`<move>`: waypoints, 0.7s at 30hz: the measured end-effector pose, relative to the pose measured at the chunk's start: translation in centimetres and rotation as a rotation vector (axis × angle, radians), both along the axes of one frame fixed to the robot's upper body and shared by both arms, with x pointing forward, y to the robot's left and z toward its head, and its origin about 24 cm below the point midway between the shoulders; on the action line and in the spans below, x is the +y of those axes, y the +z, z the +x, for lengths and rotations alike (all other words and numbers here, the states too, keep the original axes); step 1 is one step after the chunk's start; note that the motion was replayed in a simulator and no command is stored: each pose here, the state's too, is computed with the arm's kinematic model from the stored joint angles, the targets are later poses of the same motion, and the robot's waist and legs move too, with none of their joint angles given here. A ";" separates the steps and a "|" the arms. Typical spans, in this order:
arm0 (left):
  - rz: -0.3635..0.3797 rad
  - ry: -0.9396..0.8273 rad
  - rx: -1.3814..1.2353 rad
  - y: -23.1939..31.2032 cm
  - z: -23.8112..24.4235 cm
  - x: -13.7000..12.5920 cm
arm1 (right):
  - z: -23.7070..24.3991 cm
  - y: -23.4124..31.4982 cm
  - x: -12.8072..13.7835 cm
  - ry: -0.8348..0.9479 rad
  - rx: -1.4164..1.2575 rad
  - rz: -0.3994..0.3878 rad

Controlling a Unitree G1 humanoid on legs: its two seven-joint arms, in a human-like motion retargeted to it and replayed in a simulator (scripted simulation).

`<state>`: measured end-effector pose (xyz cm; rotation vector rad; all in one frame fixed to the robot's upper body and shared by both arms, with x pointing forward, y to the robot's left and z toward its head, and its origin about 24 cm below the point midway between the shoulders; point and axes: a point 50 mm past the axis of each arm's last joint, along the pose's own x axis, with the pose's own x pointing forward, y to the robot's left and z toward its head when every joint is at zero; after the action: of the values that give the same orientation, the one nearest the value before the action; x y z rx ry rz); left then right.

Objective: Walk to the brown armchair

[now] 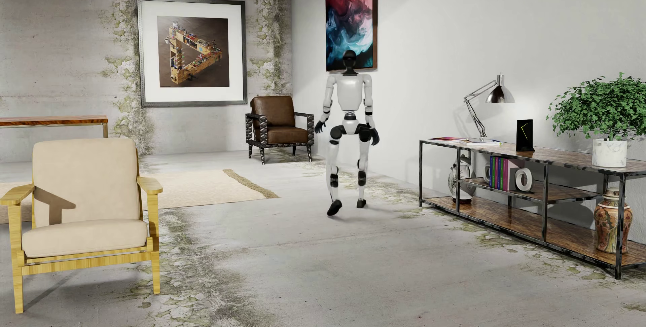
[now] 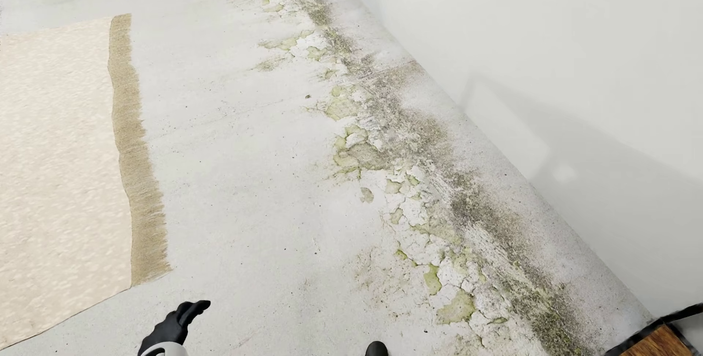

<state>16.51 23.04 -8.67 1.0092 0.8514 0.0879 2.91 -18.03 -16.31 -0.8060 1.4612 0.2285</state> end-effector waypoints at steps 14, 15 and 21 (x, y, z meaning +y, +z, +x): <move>-0.154 -0.164 0.695 -6.9 -15.1 -5.0 | 19.4 10.0 -2.0 0.075 -0.933 -0.087; -0.153 -0.161 0.708 -6.9 -15.4 -4.8 | 19.2 9.8 -1.8 0.062 -0.923 -0.079; -0.131 0.058 0.587 -6.6 -12.7 -3.5 | 10.0 2.6 -0.1 0.245 -0.375 -0.037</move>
<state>3.84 19.51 -15.31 0.8956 1.4023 -0.2241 12.94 -18.16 -13.68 -1.0001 1.0170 0.2209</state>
